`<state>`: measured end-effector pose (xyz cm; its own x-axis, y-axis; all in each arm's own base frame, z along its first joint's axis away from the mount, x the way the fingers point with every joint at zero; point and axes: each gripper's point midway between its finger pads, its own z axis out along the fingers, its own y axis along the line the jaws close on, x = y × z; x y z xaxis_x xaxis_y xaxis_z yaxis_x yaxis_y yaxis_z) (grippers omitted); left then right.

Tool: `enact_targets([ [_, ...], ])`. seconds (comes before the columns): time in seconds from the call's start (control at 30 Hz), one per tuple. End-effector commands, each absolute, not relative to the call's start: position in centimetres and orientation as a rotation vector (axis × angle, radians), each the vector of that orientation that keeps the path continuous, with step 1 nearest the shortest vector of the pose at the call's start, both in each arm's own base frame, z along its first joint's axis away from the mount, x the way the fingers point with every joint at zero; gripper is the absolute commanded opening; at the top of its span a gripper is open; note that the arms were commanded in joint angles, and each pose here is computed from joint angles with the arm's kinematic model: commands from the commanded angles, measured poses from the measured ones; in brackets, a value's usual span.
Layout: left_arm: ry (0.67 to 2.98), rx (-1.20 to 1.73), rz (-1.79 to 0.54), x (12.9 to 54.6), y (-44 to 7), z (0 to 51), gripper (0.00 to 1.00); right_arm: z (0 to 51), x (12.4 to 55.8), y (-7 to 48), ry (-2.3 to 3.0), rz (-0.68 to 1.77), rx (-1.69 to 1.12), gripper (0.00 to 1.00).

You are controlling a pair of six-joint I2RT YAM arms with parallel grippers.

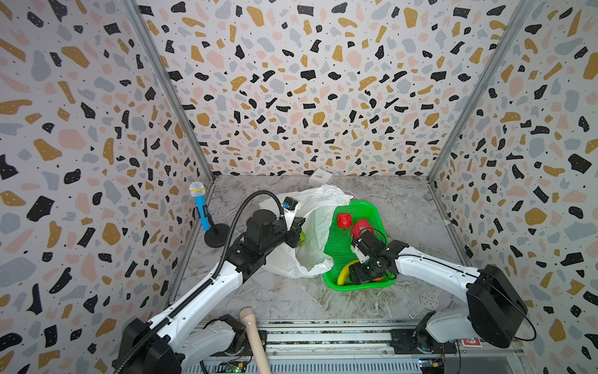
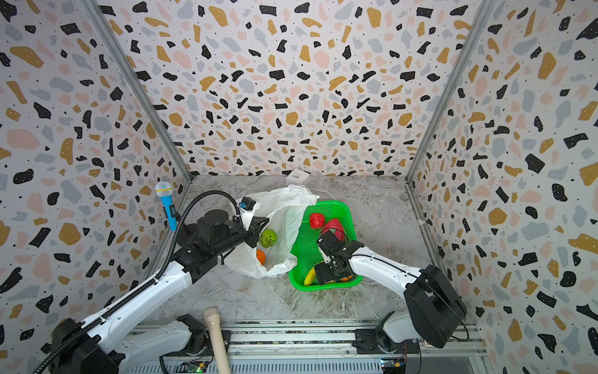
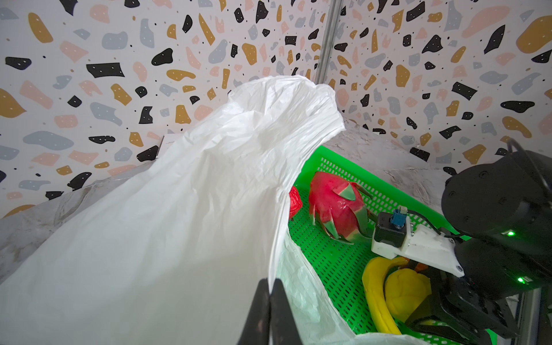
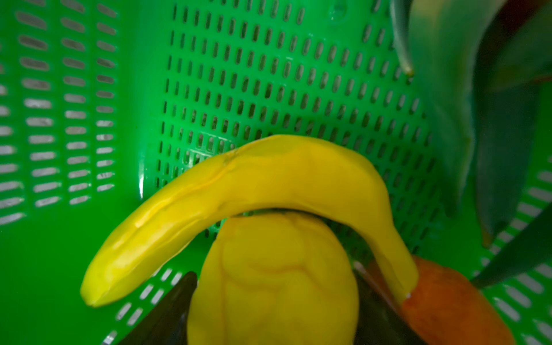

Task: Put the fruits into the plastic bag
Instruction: 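Carry the bumpy yellow fruit into the bag and open the right gripper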

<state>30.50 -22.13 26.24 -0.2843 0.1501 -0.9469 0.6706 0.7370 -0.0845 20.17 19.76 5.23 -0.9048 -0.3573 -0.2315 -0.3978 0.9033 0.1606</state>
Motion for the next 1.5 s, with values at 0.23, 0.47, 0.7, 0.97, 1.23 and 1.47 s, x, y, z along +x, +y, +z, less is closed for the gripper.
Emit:
enact_targets([
  [0.23,1.774,0.639,-0.582,30.7,-22.2,27.3,0.0,8.7,21.8,19.5,2.754,0.259,-0.524,0.56],
  [0.47,1.773,0.649,-0.59,30.6,-22.4,27.1,0.0,16.8,24.7,21.9,2.505,0.374,-0.551,0.55],
  [0.7,1.767,0.65,-0.615,30.3,-22.6,27.4,0.0,22.7,27.4,28.3,2.258,0.603,-0.651,0.55],
  [0.97,1.761,0.566,-0.624,30.7,-22.0,28.1,0.0,22.0,29.4,37.5,2.203,0.803,-0.794,0.56],
  [1.23,1.734,0.511,-0.701,30.2,-22.1,28.5,0.0,19.2,27.5,43.4,2.182,1.036,-1.02,0.63],
  [1.47,1.744,0.52,-0.687,30.1,-22.0,28.2,0.0,17.3,26.8,44.7,2.192,1.105,-1.108,0.83],
])
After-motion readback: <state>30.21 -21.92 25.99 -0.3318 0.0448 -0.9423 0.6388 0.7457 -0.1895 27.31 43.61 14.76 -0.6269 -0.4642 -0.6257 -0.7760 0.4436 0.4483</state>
